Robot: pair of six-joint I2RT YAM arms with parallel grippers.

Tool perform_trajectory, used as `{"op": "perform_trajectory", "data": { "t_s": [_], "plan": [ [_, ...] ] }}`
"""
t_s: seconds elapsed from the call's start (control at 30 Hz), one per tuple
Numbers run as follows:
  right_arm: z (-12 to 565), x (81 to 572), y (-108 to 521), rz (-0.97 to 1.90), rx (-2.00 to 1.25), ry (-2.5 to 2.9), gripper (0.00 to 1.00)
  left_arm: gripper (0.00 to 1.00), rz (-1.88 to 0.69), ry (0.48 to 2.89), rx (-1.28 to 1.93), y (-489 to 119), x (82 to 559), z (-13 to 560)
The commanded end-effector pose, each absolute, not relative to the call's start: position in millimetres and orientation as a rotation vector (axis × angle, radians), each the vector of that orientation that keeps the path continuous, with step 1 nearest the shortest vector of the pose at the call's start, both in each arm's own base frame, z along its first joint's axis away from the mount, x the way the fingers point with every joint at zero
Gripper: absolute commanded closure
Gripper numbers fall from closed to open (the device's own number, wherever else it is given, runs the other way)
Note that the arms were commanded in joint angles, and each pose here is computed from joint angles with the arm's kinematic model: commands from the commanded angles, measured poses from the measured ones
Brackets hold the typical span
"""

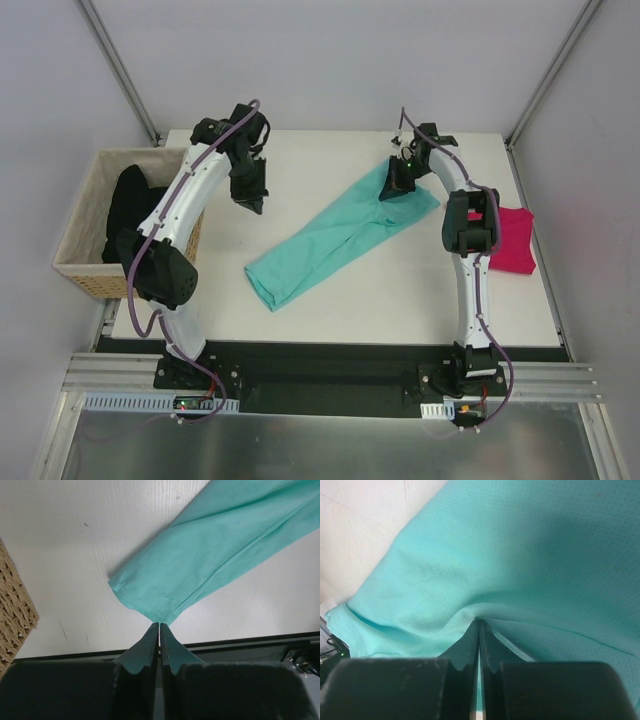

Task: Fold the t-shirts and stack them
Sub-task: Rotate the tshirt 90 degrees

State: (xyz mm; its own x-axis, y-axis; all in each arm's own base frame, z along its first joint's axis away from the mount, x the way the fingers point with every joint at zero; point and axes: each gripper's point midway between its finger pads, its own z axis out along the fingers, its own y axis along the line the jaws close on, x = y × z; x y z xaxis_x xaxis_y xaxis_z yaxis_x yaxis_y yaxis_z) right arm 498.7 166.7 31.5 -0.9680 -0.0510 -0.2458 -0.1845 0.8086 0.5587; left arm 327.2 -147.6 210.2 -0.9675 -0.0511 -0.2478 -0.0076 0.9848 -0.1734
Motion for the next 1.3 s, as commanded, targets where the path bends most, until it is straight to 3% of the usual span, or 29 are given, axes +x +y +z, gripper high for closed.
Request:
{"op": "perform_trajectory", "data": {
  "t_s": [0.0,0.07,0.13,0.23,0.33,0.37,0.57,0.73,0.97,1.27],
  "plan": [
    [62,509,170,0.914,-0.281,2.678,0.82,0.97,-0.265,2.852,-0.034,-137,305,229],
    [74,506,170,0.887,-0.295,2.666,0.64,0.97,-0.264,2.852,-0.025,-136,301,230],
    [91,508,163,0.808,-0.308,2.636,0.54,0.97,-0.277,2.841,-0.023,-136,298,233],
    [100,506,150,0.699,-0.3,2.637,0.52,0.97,-0.307,2.824,-0.022,-137,294,233],
    [124,506,140,0.621,-0.281,2.607,0.57,0.96,-0.328,2.817,-0.02,-138,289,232],
    [128,506,138,0.608,-0.268,2.601,0.62,0.95,-0.327,2.825,-0.02,-138,288,226],
    [167,497,135,0.582,-0.233,2.539,0.64,0.92,-0.307,2.868,-0.009,-135,281,182],
    [183,480,126,0.532,-0.173,2.526,0.69,0.98,-0.23,2.952,0.022,-132,288,133],
    [185,449,121,0.527,-0.153,2.558,0.89,0.98,-0.266,2.989,0.0,-139,307,94],
    [216,442,125,0.563,-0.157,2.499,0.91,1.0,-0.317,3.045,-0.053,-133,325,63]
  ]
}}
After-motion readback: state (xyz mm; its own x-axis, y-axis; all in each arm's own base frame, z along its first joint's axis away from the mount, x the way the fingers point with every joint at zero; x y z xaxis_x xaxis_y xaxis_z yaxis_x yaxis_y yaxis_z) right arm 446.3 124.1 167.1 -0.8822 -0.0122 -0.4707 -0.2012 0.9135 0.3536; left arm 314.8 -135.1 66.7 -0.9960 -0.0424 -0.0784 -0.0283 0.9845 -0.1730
